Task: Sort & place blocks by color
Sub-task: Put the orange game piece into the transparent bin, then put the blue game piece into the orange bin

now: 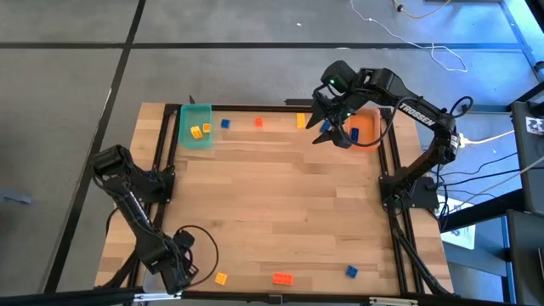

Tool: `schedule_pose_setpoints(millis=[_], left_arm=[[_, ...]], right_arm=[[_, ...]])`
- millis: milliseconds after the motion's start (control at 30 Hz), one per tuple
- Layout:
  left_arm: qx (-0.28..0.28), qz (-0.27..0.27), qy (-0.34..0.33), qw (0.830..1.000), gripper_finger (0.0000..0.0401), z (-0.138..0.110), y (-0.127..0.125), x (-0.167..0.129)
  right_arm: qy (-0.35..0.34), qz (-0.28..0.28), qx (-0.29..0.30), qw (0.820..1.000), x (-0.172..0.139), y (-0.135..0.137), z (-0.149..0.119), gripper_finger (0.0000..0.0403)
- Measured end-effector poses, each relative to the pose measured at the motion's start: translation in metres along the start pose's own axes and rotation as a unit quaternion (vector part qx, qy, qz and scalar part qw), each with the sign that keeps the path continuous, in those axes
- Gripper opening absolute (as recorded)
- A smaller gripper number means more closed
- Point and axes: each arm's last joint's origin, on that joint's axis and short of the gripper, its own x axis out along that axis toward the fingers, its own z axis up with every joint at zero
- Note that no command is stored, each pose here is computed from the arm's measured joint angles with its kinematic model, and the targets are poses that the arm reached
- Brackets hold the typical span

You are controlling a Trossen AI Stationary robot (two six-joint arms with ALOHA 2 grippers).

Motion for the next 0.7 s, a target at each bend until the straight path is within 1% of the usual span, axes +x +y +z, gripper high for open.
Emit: schedule_pose_setpoints(millis=[267,700], left_arm=[[0.000,0.006,0.003,1.000,0.0173,0.0007,0.0006,-0.0001],[-0.001,0.000,0.006,1.000,0.0173,0.0020,-0.0014,-0.0005]], right_arm=[[0.000,0.000,0.000,1.000,0.0000,0.0000,0.0000,0.0269],[0.000,0.000,0.000,1.000,0.0001,0.0000,0.0000,0.0269]])
